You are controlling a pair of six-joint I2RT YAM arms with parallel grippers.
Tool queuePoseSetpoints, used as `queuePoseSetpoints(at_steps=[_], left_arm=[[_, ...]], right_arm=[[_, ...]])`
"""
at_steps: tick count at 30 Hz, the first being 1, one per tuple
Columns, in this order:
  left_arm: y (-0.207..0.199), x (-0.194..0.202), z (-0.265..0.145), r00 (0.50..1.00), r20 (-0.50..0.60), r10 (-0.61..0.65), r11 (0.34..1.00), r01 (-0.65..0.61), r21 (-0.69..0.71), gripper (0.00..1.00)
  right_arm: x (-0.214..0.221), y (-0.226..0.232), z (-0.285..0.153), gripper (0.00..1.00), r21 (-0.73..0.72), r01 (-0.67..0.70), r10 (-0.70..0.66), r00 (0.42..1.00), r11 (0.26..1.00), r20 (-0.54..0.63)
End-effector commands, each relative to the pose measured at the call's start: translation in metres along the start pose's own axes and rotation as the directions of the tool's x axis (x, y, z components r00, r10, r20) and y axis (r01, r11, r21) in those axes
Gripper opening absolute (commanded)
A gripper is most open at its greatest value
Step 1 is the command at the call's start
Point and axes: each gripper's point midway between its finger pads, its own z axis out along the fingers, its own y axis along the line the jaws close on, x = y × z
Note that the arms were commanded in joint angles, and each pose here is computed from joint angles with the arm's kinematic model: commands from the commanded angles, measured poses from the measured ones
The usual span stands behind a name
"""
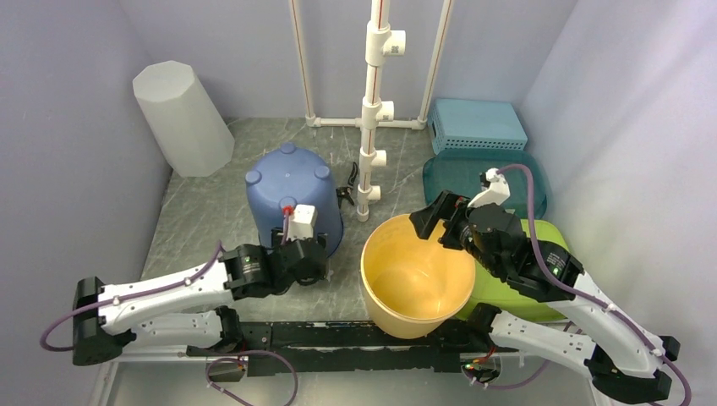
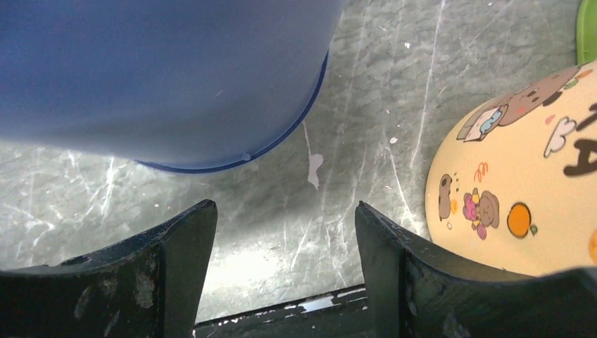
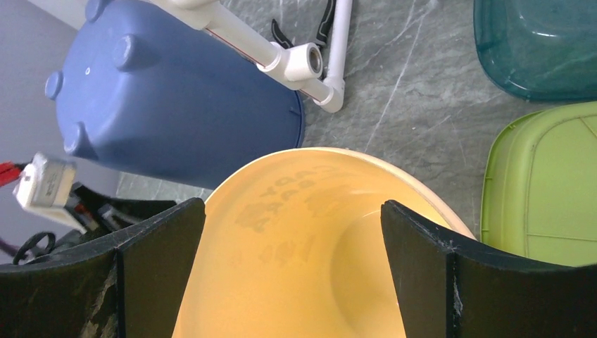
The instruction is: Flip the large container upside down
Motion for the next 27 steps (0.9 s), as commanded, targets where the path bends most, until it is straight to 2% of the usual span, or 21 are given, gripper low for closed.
queuePoseSetpoints(at_steps=[1, 7, 11, 16, 19, 22, 27], left_arm=[[-0.037, -0.008, 0.014, 0.997, -0.083, -0.004, 0.994, 0.013, 0.105, 0.77], [-0.038, -0.019, 0.058, 0.983, -0.14, -0.119, 0.993, 0.115, -0.031, 0.8], [-0.007, -0.034, 0.083, 0.974, -0.12, -0.192, 0.977, 0.178, -0.118, 0.8], [0.05, -0.062, 0.105, 0.962, -0.072, -0.265, 0.952, 0.249, -0.18, 0.81], [0.076, -0.085, 0.119, 0.965, -0.051, -0.255, 0.954, 0.243, -0.175, 0.82], [0.086, -0.112, 0.135, 0.977, -0.048, -0.209, 0.97, 0.201, -0.135, 0.82], [0.098, -0.125, 0.166, 0.975, -0.138, -0.175, 0.983, 0.165, -0.083, 0.81]], right_arm=[[-0.016, 0.002, -0.01, 1.0, -0.014, -0.02, 0.021, 0.999, 1.0, 0.047], [-0.016, -0.003, -0.012, 1.0, 0.0, -0.019, 0.019, 0.998, 1.0, 0.055], [-0.014, -0.01, -0.013, 1.0, 0.024, -0.007, 0.006, 0.999, 1.0, 0.048], [-0.01, -0.024, -0.017, 1.0, 0.068, 0.02, -0.022, 0.999, 0.997, 0.039], [-0.005, -0.031, -0.018, 1.0, 0.086, 0.034, -0.036, 0.999, 0.996, 0.022], [0.004, -0.035, -0.019, 1.0, 0.085, 0.052, -0.051, 0.999, 0.995, -0.012], [0.018, -0.05, -0.023, 1.0, 0.132, 0.079, -0.069, 0.995, 0.988, -0.077]])
